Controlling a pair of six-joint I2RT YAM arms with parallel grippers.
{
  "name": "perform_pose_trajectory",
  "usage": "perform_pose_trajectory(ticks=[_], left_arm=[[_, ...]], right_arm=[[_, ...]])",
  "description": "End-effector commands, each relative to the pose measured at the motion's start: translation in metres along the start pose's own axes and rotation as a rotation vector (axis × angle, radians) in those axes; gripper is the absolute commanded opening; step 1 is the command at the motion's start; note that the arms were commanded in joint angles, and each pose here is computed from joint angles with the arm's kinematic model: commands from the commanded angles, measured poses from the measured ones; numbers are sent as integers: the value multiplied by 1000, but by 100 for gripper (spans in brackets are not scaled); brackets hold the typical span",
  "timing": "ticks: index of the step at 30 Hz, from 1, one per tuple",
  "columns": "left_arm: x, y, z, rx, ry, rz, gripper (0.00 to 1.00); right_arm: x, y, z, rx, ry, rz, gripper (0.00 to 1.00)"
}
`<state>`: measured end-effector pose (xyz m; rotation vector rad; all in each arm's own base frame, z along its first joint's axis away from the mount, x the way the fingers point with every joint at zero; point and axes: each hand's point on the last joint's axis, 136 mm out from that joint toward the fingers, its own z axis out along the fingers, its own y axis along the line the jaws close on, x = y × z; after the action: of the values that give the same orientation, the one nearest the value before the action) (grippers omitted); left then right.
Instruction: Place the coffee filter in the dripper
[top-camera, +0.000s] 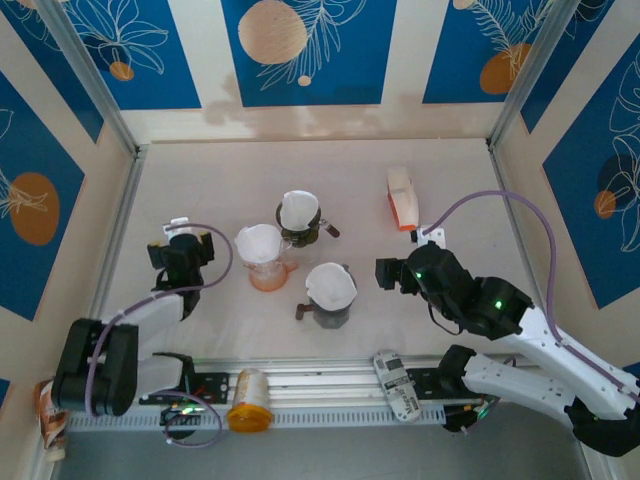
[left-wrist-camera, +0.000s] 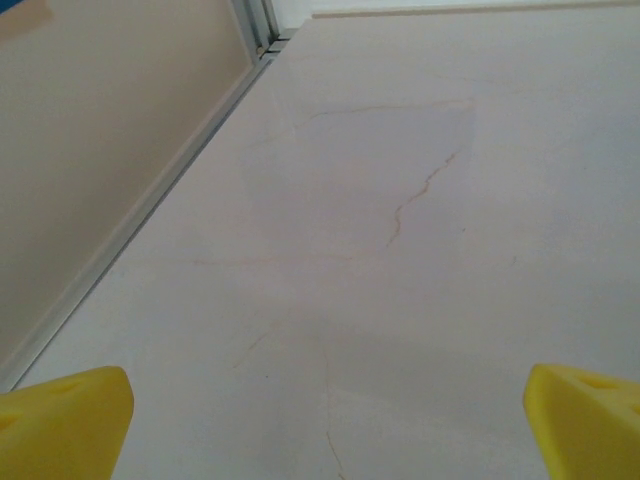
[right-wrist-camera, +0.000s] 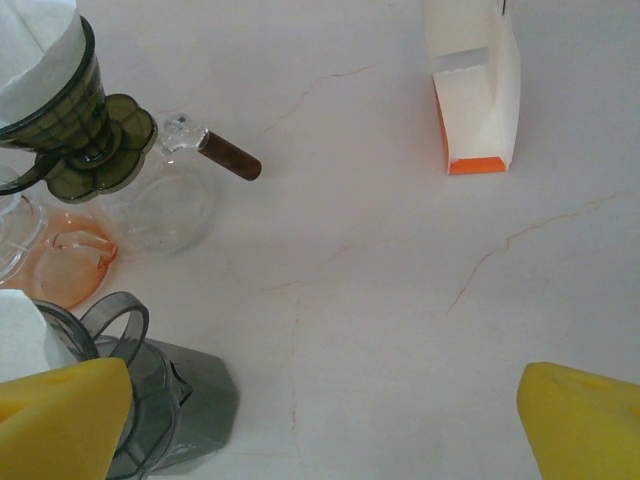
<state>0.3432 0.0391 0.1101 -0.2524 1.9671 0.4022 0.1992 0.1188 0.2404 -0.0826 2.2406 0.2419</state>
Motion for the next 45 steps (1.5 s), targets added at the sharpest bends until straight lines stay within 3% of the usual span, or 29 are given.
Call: perform_pose_trajectory(ticks=[1,7,10,12,15,20,25,30,37,40,41,43,45], left_arm=[[-24,-1,5,-5,-133,-10,100],[-22,-12,19,20,-87,-8,100],[-22,-15,18,61,-196,-58,100],[-14,-17,23,78,-111,-57,100],[-15,-19,27,90,-103,-59,100],[-15,-26,39,64,-45,1,100],[-16,-34,46,46,-9,46,100],[-17,-36,44,72,-23,37,100],[-16,-43,35,153,-75,32,100],[-6,-67,21,300,-153,84,100],[-12,-59,18,252,-241,61,100],[-3,-56,20,252,-146,47,100],[-8,-60,27,253,-164,60,100]], right_arm=[[-5,-2,5,8,-32,-1,99],[-4,1,25,-29,-1,34,99],[-9,-9,39,-16,19,100,99],[-12,-15,48,-16,30,136,99],[-20,-29,61,10,39,194,99],[-35,-51,89,46,-35,227,99],[-56,-74,107,130,-147,141,99],[-71,-99,121,182,-200,170,99],[-66,-92,130,145,-168,204,99],[-62,-94,128,153,-170,195,99],[-61,-95,126,155,-177,189,99],[-64,-95,121,147,-204,172,99],[-68,-97,116,143,-239,148,99]])
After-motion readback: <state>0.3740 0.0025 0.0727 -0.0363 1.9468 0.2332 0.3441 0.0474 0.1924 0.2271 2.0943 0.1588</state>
